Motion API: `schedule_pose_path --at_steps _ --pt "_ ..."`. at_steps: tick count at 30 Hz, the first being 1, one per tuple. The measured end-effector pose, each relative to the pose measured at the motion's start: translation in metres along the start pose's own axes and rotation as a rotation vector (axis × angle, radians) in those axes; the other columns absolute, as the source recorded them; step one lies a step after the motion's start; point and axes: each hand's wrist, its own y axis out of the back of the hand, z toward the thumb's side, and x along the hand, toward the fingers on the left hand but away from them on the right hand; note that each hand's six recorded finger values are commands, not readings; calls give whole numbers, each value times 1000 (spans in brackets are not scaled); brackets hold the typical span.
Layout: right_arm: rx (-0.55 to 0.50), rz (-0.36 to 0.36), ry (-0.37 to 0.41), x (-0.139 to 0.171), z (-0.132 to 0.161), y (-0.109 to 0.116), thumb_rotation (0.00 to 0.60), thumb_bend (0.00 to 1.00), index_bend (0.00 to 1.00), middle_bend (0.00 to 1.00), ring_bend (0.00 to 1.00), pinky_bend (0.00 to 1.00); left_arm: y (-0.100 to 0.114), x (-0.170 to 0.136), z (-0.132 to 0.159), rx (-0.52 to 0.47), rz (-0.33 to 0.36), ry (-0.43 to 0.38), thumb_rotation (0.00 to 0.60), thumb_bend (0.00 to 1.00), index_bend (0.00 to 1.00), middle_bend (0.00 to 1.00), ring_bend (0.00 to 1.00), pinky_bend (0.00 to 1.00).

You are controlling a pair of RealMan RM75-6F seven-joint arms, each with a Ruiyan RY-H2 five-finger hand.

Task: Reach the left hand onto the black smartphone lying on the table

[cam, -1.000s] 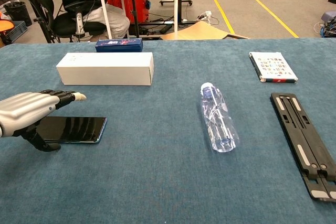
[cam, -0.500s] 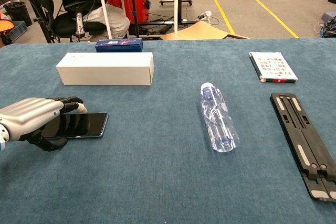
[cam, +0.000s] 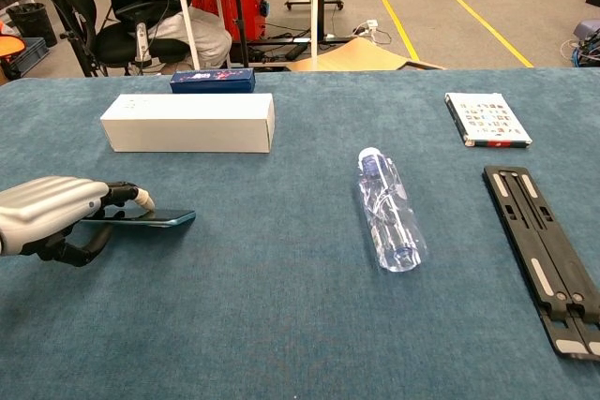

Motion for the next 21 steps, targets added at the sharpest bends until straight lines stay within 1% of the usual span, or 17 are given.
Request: schedule_pose_path --at_steps 3,7,9,11,17,21 --pt "0 2 0 0 0 0 600 0 30 0 0 0 3 -6 3 -30 -25 -13 600 804 225 137 193 237" --pt "-2 4 1 0 0 -1 600 0 31 0 0 0 9 -16 7 -82 -77 -28 600 810 227 140 208 261" --pt "-4 6 1 0 1 -1 600 0 31 0 0 0 14 -18 7 -111 -104 -26 600 820 229 145 217 271" --pt "-6 7 1 0 1 -1 600 0 31 0 0 0 19 -16 5 -123 -116 -16 600 842 232 151 225 275" --pt "-1 12 -1 -1 0 -3 600 0 31 0 0 0 35 5 0 -131 -116 23 600 906 238 173 246 275" --pt "2 16 -9 -1 -2 -4 600 0 31 0 0 0 46 23 -7 -117 -96 59 600 903 238 167 235 275"
